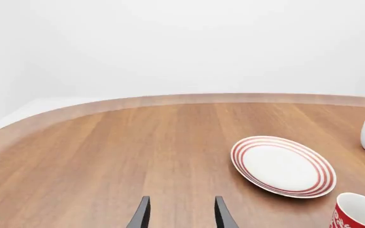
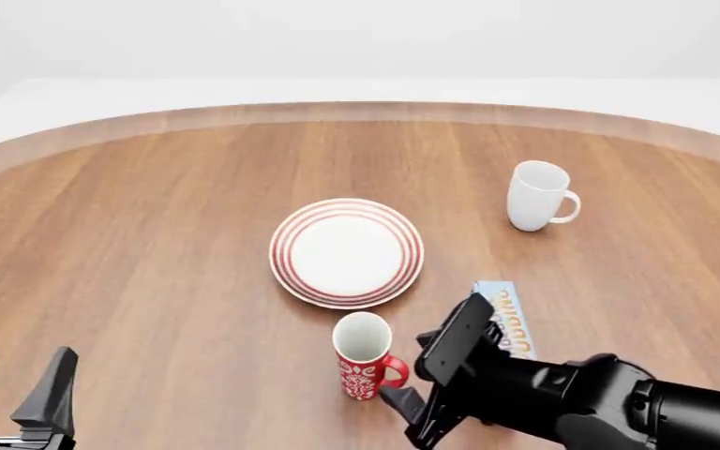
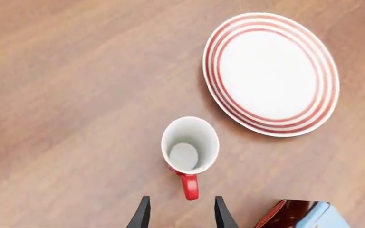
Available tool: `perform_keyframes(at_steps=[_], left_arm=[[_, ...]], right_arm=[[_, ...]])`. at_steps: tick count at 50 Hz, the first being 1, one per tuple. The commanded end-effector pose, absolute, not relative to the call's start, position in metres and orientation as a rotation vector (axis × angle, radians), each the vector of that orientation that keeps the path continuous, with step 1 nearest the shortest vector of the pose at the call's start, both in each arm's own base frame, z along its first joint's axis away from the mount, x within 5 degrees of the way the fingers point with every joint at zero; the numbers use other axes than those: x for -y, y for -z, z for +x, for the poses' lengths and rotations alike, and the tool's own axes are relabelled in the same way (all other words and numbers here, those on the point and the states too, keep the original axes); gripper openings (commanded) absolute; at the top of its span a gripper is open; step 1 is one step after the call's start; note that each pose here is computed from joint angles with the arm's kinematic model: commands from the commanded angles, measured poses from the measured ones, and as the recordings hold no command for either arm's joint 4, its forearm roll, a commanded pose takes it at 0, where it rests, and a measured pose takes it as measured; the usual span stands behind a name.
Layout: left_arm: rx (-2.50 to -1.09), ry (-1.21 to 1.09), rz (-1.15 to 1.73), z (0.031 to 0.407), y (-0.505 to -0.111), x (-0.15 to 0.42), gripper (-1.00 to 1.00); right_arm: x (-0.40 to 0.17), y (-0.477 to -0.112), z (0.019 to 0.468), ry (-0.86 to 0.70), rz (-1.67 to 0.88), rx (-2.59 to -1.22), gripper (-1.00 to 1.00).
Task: Pick up the red mug and put it on the plate
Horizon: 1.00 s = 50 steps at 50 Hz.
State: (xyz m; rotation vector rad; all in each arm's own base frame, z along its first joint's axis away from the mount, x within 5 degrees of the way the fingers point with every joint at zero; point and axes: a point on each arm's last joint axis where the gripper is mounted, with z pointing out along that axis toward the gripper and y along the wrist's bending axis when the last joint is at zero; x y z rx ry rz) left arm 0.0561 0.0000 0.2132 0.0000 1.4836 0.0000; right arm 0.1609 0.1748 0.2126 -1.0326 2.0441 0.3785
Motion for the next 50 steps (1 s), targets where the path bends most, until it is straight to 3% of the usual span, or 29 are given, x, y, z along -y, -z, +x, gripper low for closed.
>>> perform_keyframes(at_steps=[1, 50], left_arm=[[-1.484, 0.000, 0.000, 0.056, -0.213, 0.000, 1.00], [-1.484, 0.000, 0.000, 0.056, -0.213, 0.000, 1.00]], right_arm=[[-0.179, -0.207, 0.164, -0.371, -1.046, -2.077, 1.00], [-0.194, -0.172, 0.177, -0.368, -1.037, -2.148, 1.00]])
